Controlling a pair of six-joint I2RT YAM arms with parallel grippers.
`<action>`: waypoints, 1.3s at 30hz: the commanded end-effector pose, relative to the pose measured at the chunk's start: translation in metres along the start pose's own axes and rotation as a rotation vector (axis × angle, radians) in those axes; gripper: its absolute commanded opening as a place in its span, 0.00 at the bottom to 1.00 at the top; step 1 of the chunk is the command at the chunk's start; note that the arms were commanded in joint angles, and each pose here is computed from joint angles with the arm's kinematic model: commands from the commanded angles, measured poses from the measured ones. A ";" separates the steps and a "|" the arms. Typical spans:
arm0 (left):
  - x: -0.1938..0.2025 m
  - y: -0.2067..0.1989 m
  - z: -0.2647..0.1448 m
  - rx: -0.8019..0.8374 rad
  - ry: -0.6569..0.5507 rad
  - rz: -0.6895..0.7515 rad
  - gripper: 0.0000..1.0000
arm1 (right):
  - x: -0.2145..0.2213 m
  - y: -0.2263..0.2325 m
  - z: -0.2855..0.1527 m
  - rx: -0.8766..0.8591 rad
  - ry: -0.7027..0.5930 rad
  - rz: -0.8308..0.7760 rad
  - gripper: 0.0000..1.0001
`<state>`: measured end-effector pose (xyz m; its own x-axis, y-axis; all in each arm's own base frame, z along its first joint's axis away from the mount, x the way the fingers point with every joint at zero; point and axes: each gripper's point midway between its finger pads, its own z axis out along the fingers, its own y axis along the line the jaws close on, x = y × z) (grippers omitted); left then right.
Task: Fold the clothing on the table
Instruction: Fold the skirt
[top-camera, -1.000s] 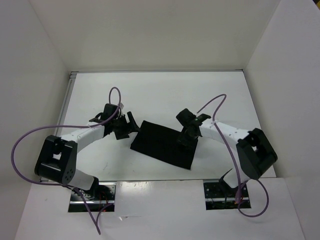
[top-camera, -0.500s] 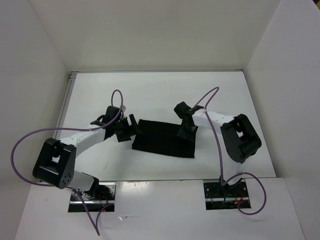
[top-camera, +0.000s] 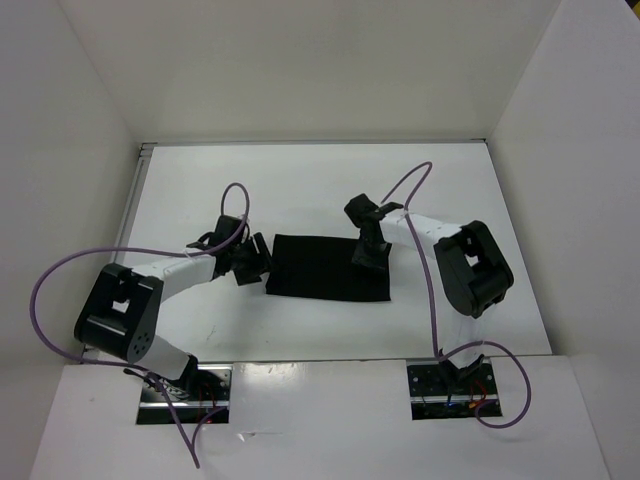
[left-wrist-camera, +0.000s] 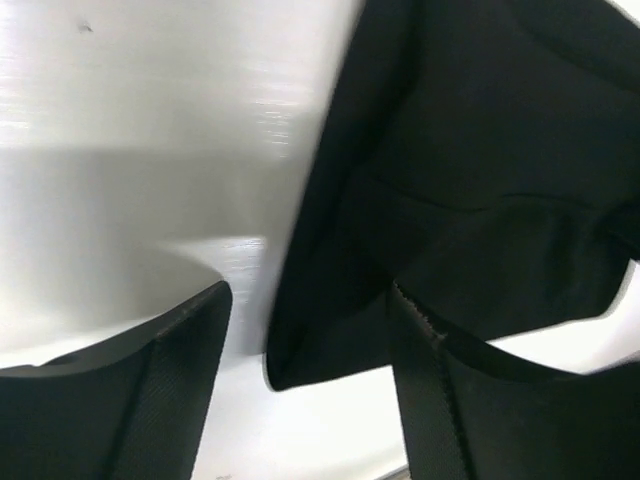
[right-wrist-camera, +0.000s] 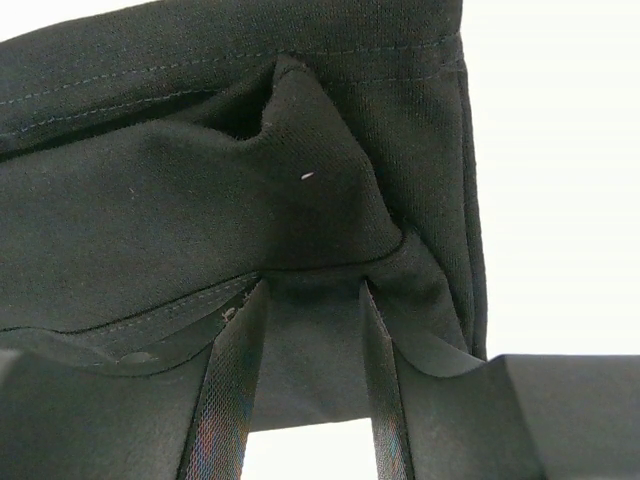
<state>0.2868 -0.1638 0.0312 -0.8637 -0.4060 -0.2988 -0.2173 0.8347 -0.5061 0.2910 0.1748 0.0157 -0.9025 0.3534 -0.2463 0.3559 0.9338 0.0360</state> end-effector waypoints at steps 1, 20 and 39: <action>0.002 0.011 0.015 -0.033 -0.003 -0.018 0.70 | -0.010 0.000 -0.012 -0.025 -0.049 0.002 0.47; 0.026 -0.009 0.036 0.082 0.107 -0.046 0.00 | -0.011 0.028 -0.072 -0.273 -0.074 -0.067 0.36; 0.012 -0.040 0.012 0.158 0.065 -0.017 0.00 | 0.075 0.073 -0.040 -0.403 0.224 -0.215 0.00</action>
<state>0.2878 -0.2047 0.0264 -0.8944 -0.3932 -0.2134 -0.1841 0.7583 -0.6254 0.2462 0.2618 0.0496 -0.9854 0.1368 -0.1017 0.0904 0.9252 0.3685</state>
